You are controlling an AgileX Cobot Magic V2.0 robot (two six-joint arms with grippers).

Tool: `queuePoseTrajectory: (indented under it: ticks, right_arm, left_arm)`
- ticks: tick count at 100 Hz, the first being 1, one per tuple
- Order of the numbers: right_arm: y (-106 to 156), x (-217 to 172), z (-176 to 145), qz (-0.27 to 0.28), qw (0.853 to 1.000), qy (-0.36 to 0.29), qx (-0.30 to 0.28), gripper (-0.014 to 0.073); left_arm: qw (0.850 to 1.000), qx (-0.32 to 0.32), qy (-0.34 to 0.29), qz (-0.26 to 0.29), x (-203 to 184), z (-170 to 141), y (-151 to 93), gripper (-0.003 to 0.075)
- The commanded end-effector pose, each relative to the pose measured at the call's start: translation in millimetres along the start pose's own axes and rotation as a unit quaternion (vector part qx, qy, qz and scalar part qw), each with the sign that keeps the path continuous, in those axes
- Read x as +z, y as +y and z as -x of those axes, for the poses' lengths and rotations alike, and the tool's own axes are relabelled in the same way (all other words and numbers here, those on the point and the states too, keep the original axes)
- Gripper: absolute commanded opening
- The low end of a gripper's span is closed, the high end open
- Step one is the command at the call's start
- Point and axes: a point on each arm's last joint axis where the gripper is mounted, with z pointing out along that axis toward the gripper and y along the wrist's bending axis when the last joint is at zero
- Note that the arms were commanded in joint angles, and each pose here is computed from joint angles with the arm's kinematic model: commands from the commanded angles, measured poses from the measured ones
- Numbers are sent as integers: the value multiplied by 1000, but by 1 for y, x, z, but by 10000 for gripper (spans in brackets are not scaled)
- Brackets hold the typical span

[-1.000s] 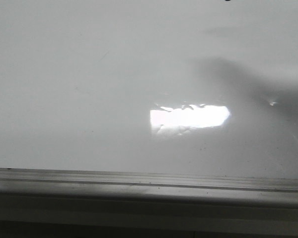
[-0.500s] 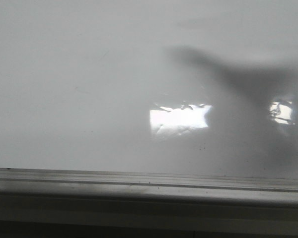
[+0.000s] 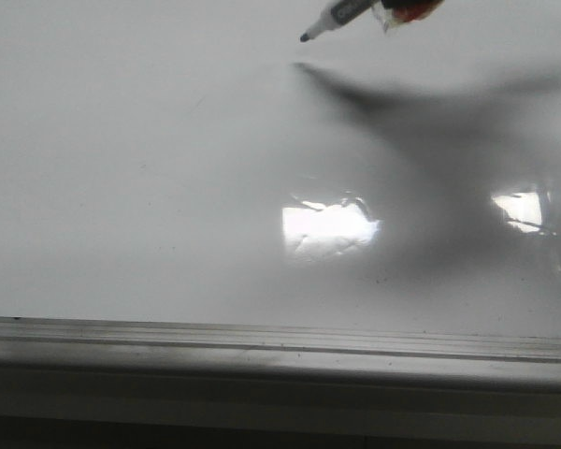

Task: Write number 0 on whiteboard

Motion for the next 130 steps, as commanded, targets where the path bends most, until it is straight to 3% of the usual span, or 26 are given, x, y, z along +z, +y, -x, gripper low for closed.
queuePoseTrajectory:
  ticks: [1,40,114,130]
  right_arm:
    - [-6,-3,17,-25,999,-40,3,-47]
    - [-6,4,14,-24,999,-30,4,-47]
    - [10,16,-9,75,994,81,8,-47]
    - [10,12,-10,69,993,94,15,-46]
  left_arm:
    - [999,4,-30,-23,-1,12,-5,155]
    - [999,4,-30,-23,-1,12,-5,155]
    - [999,3,-30,-24,-1,12,-5,155]
    - [999,-1,-28,-26,-1,12,-5,155]
